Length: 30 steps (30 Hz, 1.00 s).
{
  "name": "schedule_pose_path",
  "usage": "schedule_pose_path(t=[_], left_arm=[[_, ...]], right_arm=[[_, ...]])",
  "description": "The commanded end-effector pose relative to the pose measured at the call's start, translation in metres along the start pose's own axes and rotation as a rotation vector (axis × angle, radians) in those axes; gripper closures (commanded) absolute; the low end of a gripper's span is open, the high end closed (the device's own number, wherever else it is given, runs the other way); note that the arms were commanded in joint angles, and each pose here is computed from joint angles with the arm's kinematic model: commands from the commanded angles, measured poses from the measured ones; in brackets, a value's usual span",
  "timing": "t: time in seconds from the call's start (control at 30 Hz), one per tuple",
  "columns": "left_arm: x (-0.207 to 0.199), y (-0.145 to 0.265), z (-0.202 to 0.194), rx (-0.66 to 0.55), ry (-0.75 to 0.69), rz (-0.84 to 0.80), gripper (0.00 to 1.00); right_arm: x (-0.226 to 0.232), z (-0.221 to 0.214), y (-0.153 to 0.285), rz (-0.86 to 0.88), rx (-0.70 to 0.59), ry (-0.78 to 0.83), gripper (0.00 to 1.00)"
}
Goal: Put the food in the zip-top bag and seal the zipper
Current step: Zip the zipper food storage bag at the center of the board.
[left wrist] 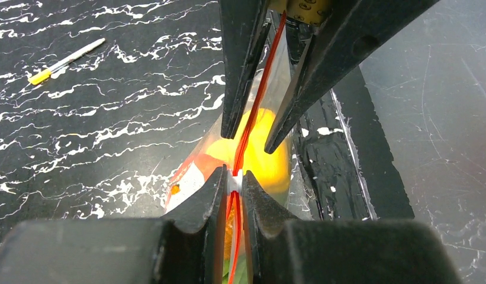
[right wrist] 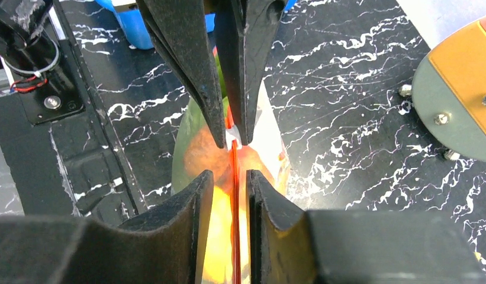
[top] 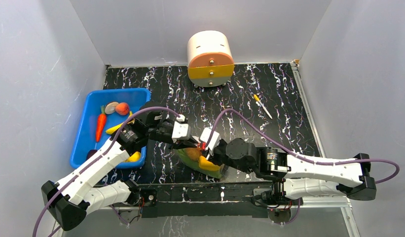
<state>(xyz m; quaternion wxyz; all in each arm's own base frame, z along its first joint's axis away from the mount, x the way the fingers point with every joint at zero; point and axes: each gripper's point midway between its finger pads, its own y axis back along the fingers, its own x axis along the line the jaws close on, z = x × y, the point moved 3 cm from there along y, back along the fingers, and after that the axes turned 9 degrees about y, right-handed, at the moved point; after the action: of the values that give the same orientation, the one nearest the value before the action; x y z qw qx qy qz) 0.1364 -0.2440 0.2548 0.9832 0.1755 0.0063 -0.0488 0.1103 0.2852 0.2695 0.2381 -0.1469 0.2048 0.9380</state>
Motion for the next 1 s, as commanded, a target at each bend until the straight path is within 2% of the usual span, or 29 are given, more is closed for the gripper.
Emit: schedule_pose_path(t=[0.0, 0.03, 0.13, 0.17, 0.47, 0.63, 0.87, 0.97], left_arm=[[-0.005, 0.008, 0.024, -0.063, -0.086, -0.019, 1.0], [-0.005, 0.008, 0.024, -0.064, -0.088, -0.019, 1.0], [-0.006, 0.008, 0.022, -0.057, -0.088, -0.017, 1.0], [-0.006, 0.009, 0.021, -0.052, -0.088, -0.013, 1.0], [-0.004, 0.017, 0.006, 0.034, -0.063, 0.055, 1.0], [0.001, 0.024, 0.003, 0.083, -0.058, 0.108, 1.0], [-0.003, 0.036, -0.003, 0.131, -0.036, 0.154, 1.0], [-0.007, 0.042, -0.007, 0.15, -0.024, 0.177, 1.0]], right_arm=[[-0.009, 0.019, 0.005, -0.02, -0.039, -0.028, 0.76], [-0.008, 0.017, 0.005, -0.019, -0.038, -0.03, 0.79], [-0.013, 0.018, 0.009, -0.042, -0.046, -0.033, 0.99], [-0.016, 0.019, 0.011, -0.056, -0.051, -0.036, 1.0], [-0.035, 0.011, 0.029, -0.158, -0.069, -0.046, 1.0], [-0.048, 0.017, 0.043, -0.224, -0.135, -0.089, 1.0], [-0.058, 0.007, 0.048, -0.313, -0.117, -0.126, 1.0], [-0.07, -0.001, 0.052, -0.417, -0.082, -0.172, 1.0]])
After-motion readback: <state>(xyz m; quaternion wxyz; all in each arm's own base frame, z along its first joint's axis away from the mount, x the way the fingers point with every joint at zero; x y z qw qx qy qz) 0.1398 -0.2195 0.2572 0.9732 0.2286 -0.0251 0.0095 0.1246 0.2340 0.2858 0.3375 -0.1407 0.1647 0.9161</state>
